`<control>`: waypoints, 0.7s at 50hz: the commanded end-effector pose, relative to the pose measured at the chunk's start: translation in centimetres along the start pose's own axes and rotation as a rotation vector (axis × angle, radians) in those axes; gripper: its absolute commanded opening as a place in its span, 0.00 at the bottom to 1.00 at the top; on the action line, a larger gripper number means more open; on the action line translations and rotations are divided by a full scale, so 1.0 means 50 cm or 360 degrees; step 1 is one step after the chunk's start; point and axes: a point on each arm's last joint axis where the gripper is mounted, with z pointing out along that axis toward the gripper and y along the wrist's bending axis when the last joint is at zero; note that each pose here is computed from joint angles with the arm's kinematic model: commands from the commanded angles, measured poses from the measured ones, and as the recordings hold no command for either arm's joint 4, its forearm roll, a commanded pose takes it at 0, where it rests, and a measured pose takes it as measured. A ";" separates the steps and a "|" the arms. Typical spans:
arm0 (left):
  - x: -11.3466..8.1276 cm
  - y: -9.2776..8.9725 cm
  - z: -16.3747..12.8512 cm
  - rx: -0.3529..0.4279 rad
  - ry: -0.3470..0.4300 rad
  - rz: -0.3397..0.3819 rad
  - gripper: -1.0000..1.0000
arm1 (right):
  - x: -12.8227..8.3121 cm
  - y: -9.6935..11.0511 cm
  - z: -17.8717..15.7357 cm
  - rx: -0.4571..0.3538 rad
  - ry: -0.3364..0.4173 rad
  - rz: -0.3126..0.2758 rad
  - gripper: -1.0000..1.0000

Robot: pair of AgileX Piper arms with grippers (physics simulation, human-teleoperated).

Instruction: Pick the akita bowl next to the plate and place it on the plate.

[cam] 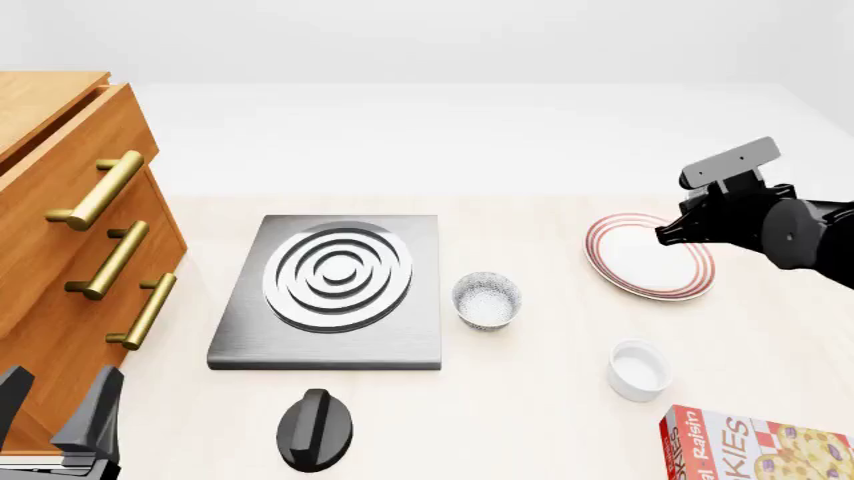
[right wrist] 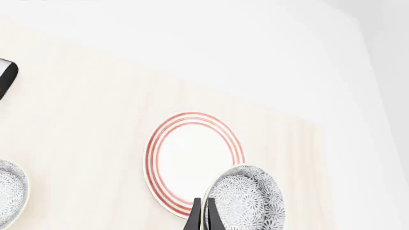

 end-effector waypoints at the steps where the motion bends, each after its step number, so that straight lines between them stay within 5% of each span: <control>1: 0.000 0.000 0.000 0.0000 0.0000 0.0000 1.00 | -0.034 0.005 0.028 -0.0018 -0.0037 -0.0049 0.00; 35: 0.000 0.000 0.000 0.0000 0.0000 0.0000 1.00 | -0.039 0.051 0.118 -0.0111 -0.0007 -0.0063 0.00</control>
